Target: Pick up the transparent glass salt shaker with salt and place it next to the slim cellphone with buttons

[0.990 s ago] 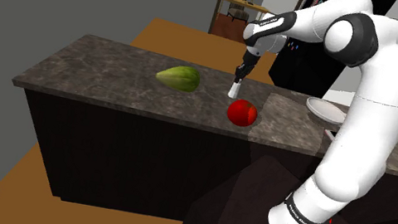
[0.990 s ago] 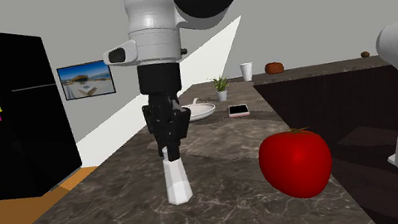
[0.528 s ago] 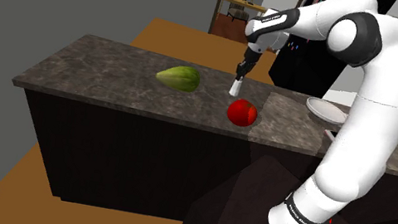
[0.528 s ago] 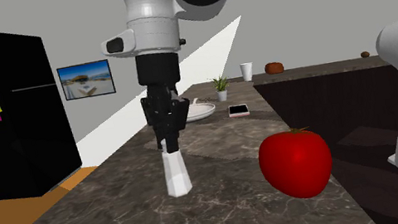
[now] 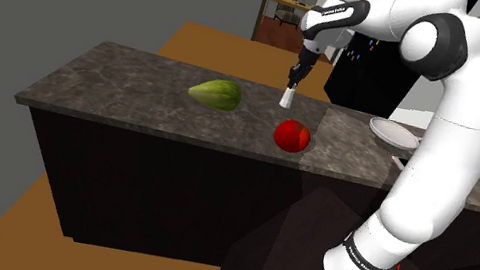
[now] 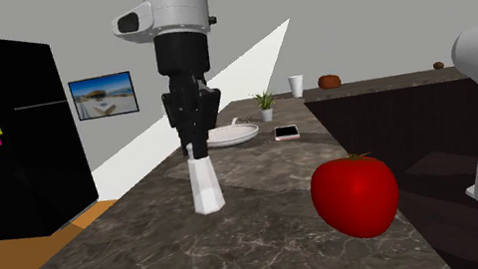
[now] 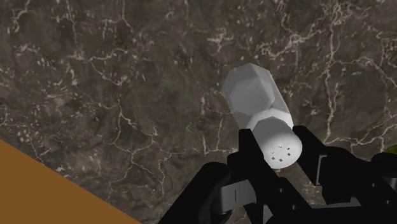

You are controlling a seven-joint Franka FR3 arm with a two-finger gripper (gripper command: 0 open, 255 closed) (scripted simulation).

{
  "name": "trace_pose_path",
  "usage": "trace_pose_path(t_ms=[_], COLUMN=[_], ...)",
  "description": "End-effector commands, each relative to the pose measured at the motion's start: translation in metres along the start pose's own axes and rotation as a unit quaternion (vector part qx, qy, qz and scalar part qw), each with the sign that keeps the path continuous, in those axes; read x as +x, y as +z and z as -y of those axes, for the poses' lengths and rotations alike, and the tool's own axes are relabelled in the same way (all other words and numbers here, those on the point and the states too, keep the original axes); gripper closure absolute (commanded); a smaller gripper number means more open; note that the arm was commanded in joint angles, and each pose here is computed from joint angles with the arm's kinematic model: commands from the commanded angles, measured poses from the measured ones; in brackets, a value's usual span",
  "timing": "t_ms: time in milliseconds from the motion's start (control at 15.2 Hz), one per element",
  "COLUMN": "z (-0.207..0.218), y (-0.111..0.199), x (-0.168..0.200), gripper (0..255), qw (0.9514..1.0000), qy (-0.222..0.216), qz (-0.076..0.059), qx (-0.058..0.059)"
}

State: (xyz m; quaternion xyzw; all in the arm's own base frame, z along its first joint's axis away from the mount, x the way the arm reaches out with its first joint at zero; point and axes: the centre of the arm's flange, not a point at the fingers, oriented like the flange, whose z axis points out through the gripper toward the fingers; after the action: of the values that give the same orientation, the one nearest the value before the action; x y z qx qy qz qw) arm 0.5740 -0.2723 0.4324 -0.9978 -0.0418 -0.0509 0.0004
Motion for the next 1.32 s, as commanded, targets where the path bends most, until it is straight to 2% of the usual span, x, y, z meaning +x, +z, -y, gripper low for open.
trace_pose_path(t_ms=[0,1254], z=[0.000,0.000], y=[-0.011,-0.111], x=[0.000,0.010], gripper=[255,255], qw=[1.0000,1.0000], qy=[0.000,0.000], qz=[0.000,0.000], qx=[0.000,0.000])
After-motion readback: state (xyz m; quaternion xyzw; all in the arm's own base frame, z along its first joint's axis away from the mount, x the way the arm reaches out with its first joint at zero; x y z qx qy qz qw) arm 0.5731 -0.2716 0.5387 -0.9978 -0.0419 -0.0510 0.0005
